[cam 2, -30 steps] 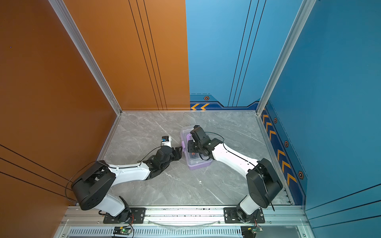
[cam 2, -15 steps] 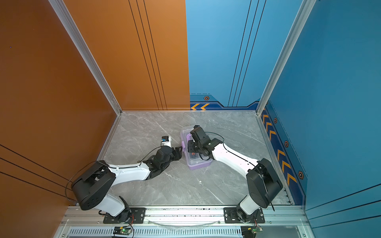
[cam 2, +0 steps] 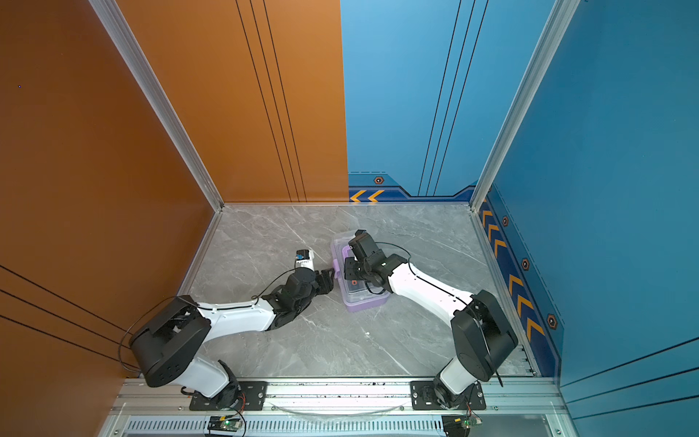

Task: Pack the tool kit

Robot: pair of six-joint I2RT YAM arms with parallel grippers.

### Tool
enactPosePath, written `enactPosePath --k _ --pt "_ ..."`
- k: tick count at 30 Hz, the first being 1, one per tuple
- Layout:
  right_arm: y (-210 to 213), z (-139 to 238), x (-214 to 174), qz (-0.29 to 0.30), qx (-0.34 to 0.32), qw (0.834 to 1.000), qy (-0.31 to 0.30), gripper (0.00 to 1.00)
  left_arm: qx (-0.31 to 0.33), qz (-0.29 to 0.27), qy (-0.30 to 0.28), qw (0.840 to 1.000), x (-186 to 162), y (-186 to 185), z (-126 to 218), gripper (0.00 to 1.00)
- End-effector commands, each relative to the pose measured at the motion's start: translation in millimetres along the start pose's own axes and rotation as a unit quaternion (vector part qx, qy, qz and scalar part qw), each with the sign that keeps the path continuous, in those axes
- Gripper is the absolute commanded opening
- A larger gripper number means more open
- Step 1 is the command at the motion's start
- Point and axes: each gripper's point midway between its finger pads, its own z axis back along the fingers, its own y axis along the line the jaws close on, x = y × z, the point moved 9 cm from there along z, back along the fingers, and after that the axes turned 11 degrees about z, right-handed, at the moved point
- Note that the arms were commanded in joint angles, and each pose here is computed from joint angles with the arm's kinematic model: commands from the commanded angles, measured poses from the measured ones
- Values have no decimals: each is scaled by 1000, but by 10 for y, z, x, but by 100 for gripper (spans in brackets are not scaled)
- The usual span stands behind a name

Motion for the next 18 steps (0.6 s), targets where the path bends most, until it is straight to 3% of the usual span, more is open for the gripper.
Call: enactPosePath --k 1,18 --pt "-5 -98 -163 -4 -5 999 40 29 -21 6 -5 1000 49 -133 43 63" --pt "3 -116 -156 -4 -3 999 41 29 -28 10 -12 999 81 -199 63 61"
